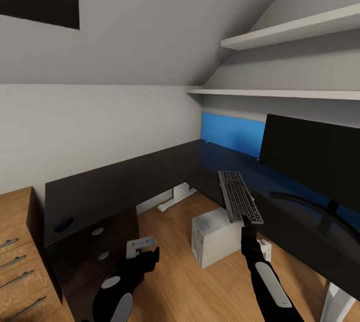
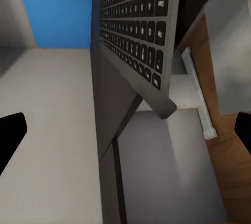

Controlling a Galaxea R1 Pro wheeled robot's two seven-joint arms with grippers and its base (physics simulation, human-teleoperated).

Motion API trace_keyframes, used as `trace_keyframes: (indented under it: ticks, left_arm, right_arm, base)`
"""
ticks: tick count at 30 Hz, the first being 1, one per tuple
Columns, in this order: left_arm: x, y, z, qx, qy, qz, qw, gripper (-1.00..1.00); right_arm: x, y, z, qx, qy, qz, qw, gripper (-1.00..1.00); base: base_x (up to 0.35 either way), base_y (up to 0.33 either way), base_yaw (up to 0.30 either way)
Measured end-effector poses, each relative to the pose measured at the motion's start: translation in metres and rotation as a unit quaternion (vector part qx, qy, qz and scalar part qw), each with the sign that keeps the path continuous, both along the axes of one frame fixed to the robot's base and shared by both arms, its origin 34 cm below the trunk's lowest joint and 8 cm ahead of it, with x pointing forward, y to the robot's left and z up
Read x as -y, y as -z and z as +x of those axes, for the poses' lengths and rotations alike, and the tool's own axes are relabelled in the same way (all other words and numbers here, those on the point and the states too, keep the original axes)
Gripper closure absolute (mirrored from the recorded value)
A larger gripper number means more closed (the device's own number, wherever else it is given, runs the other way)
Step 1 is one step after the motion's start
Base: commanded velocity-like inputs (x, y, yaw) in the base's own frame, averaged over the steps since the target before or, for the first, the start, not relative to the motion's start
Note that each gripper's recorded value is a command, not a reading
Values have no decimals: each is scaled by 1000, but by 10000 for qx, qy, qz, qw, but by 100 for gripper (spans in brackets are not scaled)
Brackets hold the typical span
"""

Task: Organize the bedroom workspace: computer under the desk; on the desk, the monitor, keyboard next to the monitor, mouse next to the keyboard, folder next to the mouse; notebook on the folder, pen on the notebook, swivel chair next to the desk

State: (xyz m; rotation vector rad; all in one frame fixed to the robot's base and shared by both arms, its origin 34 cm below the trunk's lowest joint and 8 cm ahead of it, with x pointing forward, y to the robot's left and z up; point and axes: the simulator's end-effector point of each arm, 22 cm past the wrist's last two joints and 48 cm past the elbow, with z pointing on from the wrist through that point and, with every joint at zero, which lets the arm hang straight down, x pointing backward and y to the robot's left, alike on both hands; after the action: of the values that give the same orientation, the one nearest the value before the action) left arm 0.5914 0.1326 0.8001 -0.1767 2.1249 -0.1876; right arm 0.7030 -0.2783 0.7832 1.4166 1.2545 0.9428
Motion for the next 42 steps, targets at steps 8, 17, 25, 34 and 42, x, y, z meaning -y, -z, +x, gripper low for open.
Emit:
trace_keyframes:
  ticks: [8,17,25,34,42]
  left_arm:
    - [0,15,-1,0,-2,-4,10000,-100]
    - [0,31,-3,2,-1,-1,10000,-100]
    - [1,32,-3,1,15,-9,10000,-100]
    - [0,32,-4,-7,15,-3,10000,-100]
    - [0,33,-3,-13,20,-7,10000,-100]
  right_arm:
    - [3,16,-2,-12,9,-40,10000,-100]
    - [7,34,-4,-25,11,-73,10000,-100]
    - [7,34,-4,-19,3,-84,10000,-100]
    - [7,34,-4,-20,-3,-78,10000,-100]
    - [10,34,-4,-26,7,-104,9999,-100]
  base:
    - [0,0,0]
    - [0,0,0]
    - [0,0,0]
    - [88,0,0]
    - [98,0,0]
